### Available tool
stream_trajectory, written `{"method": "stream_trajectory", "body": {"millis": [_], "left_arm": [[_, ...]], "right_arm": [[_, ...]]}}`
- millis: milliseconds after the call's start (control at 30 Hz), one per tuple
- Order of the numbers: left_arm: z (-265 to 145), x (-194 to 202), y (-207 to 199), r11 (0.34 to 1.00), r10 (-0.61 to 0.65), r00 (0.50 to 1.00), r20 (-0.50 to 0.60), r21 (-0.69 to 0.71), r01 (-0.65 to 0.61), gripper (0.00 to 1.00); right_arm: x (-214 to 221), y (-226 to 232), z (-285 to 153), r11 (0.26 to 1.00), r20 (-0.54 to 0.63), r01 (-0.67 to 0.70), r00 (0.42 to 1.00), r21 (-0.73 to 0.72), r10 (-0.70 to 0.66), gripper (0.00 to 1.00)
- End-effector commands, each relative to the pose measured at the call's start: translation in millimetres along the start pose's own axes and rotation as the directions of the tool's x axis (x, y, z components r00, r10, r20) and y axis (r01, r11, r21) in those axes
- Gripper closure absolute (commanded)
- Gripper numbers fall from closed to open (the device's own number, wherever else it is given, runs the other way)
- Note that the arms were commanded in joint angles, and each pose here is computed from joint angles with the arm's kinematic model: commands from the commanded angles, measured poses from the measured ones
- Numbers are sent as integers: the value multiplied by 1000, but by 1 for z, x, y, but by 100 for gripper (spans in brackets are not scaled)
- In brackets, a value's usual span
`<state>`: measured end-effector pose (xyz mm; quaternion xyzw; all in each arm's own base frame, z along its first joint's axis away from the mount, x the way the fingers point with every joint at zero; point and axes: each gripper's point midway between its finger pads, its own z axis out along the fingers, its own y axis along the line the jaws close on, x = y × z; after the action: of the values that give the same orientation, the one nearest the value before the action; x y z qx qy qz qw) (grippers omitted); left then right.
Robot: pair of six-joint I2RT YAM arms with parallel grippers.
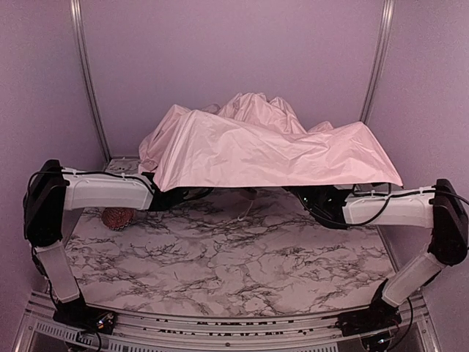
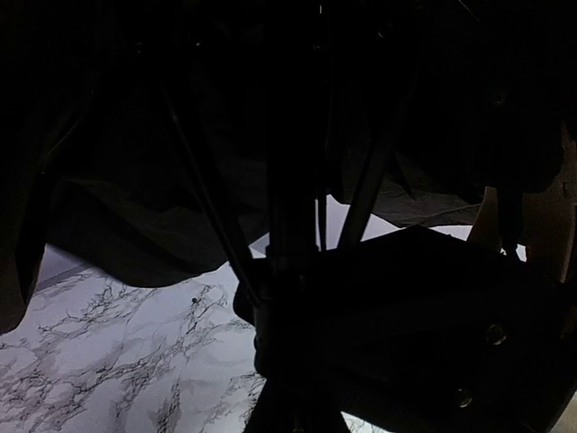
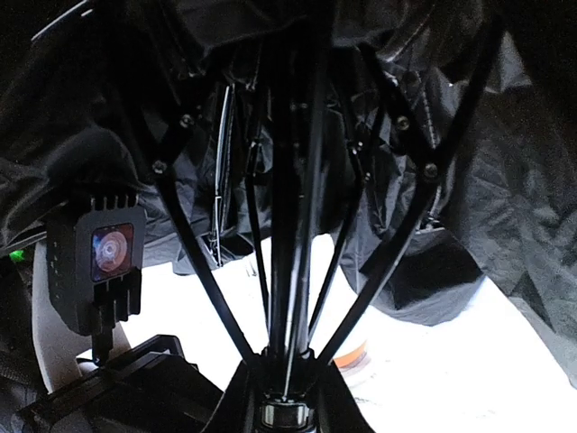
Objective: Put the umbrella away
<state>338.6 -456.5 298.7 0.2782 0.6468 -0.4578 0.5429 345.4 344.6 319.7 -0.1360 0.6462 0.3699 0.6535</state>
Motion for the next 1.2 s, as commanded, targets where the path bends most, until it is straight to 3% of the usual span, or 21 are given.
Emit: {"method": "stream_trajectory", "body": {"millis": [0,167,267,333,500,667,833,933,1033,1167], "left_arm": [[-45,-141,-53,987,73,896,438,95,-127,100],[-40,-109,-49,988,35,932,362,129,-87,100],[-27,-67,-42,991,21,972,236,126,-52,100],[-19,-34,-36,993,19,991,134,110,-34,86],[-17,53,-36,992,35,995,-88,124,-24,69],[-30,102,-58,979,78,976,-202,201,-36,62],[-48,111,-72,966,142,967,-210,243,-89,58],[-64,117,-79,950,182,959,-217,291,-115,56],[-80,116,-84,930,219,953,-209,341,-139,52],[-100,100,-87,903,224,957,-183,408,-133,48]], "right_arm": [[69,-20,-10,997,-255,33,967,68,-15,92],[21,-20,-5,998,-139,-22,990,67,31,95],[-14,-21,-3,998,-46,-37,998,60,40,96],[-37,-25,-4,997,14,-44,999,59,43,97],[-99,-48,-14,995,180,-49,983,92,31,100],[-144,-83,-28,983,236,37,968,178,-80,100],[-173,-128,-48,970,191,119,968,211,-160,100],[-184,-133,-55,942,118,280,945,185,-304,100],[-166,-114,-53,908,-38,418,907,-34,-419,100],[-121,-87,-65,805,-202,486,798,-340,-568,98]]}}
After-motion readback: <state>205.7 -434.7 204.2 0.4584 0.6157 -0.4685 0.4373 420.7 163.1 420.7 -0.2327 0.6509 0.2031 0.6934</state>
